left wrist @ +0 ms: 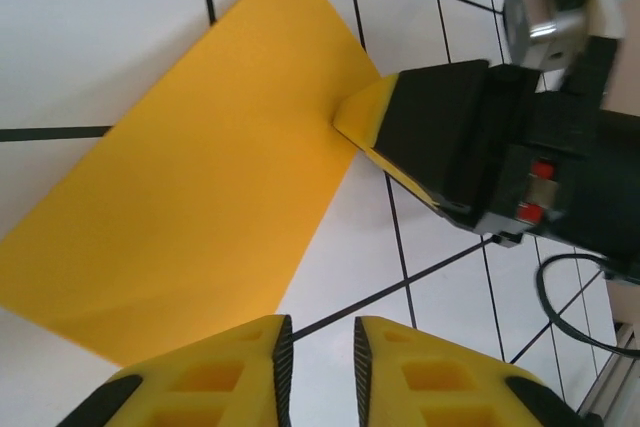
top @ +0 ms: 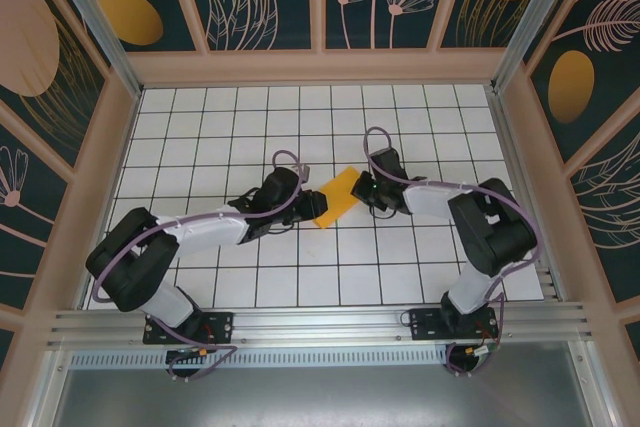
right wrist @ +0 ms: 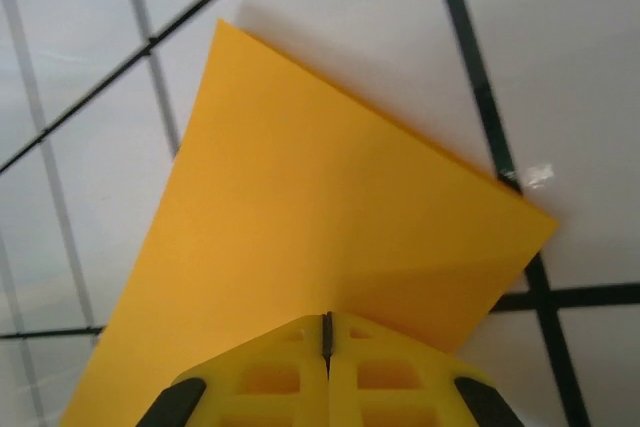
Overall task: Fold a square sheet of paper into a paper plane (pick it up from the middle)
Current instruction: First fold in half a square sheet of paper at the center of the table.
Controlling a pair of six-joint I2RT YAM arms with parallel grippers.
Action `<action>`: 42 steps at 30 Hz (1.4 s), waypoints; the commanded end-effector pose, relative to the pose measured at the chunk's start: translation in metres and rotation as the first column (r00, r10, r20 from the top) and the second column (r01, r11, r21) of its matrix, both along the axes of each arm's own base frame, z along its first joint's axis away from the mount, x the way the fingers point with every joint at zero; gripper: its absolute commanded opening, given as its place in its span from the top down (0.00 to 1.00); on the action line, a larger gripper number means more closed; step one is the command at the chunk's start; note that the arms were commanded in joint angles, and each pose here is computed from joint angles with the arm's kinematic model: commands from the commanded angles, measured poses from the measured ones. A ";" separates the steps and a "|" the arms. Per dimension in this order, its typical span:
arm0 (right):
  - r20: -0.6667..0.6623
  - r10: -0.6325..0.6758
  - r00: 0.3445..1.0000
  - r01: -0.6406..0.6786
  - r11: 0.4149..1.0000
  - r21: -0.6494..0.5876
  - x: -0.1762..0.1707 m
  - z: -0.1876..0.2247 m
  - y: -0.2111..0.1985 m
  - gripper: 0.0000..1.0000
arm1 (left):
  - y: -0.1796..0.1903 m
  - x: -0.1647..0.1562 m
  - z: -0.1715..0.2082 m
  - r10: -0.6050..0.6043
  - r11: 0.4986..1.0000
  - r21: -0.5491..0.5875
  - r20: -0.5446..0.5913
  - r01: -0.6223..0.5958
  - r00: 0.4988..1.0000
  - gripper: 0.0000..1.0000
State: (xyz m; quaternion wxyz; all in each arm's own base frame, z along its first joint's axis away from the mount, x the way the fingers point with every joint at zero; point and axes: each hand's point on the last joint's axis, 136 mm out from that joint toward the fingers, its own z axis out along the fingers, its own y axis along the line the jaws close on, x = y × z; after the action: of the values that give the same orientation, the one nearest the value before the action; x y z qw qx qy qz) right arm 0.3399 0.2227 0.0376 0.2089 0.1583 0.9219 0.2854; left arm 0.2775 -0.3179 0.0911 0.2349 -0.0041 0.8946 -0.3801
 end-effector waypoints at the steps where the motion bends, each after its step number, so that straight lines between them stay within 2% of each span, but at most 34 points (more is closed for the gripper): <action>1: 0.170 0.073 0.983 -0.093 0.989 0.118 0.003 0.048 0.015 0.94 | -0.019 0.001 0.008 -0.030 0.999 -0.044 0.011 0.030 0.999 0.77; 8: 0.125 0.200 0.972 -0.221 0.958 0.182 -0.034 0.031 0.023 0.99 | -0.030 0.001 -0.010 -0.056 0.998 -0.032 -0.032 0.055 0.998 0.87; 13: 0.095 0.267 0.959 -0.281 0.936 0.213 -0.042 0.018 0.033 1.00 | -0.037 0.000 -0.013 -0.076 0.997 -0.033 -0.047 0.074 0.996 0.90; 15: 0.084 0.285 0.955 -0.296 0.930 0.217 -0.044 0.012 0.035 1.00 | -0.038 0.001 -0.025 -0.076 0.997 -0.012 -0.070 0.076 0.995 0.90; 29: 0.012 0.290 0.957 -0.287 0.940 0.185 -0.043 -0.017 0.030 1.00 | -0.043 0.000 -0.055 -0.098 0.994 0.044 -0.134 0.105 0.986 0.93; 42: -0.012 0.286 0.958 -0.282 0.951 0.128 -0.038 -0.025 0.024 1.00 | -0.019 -0.011 -0.094 -0.065 0.973 0.203 -0.222 0.111 0.973 0.93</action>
State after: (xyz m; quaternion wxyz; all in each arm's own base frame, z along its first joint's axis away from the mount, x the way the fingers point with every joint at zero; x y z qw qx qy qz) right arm 0.2953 0.2537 0.0188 0.1349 0.0414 0.9110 0.3875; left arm 0.2752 -0.3488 0.0161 0.1395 0.0152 0.9329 -0.3316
